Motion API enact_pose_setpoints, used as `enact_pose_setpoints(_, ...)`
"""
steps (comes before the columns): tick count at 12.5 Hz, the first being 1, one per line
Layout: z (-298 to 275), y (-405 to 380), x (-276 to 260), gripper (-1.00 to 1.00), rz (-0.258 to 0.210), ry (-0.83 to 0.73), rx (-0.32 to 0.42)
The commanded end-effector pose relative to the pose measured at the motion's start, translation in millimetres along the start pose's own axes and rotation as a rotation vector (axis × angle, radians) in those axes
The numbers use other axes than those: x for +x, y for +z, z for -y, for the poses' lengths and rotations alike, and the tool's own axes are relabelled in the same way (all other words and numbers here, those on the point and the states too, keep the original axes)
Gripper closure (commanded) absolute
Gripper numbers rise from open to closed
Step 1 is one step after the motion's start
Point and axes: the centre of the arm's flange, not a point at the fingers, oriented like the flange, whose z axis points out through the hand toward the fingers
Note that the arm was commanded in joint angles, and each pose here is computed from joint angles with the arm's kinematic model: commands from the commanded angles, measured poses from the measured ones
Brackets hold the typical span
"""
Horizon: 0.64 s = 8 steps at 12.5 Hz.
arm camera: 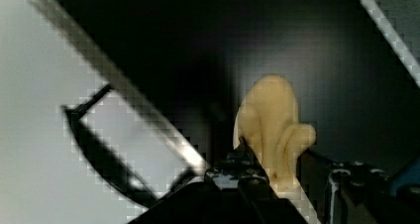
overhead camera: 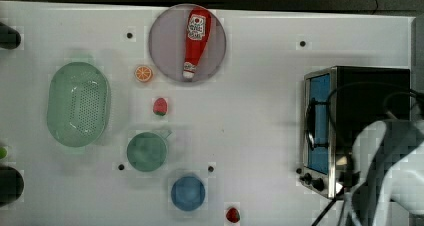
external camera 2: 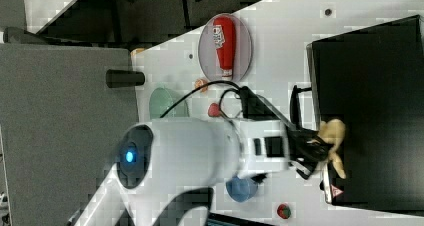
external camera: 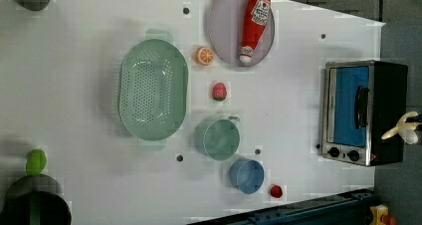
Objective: Pick banana from table and place on oven.
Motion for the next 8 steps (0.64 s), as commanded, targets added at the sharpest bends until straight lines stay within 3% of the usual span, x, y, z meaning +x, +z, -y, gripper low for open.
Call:
enact_pose_setpoints(1, 0.6, -22.4, 6.8, -0.04, -0.061, -0.139, 0.027)
enact_pose_setpoints(5, 5.4, -27.6, 8.8, -0.95, -0.079, -0.146, 0.029)
enact_pose_setpoints(8, 24.3, -42.3, 8.1, -1.0, -0.105, -0.18, 0.039)
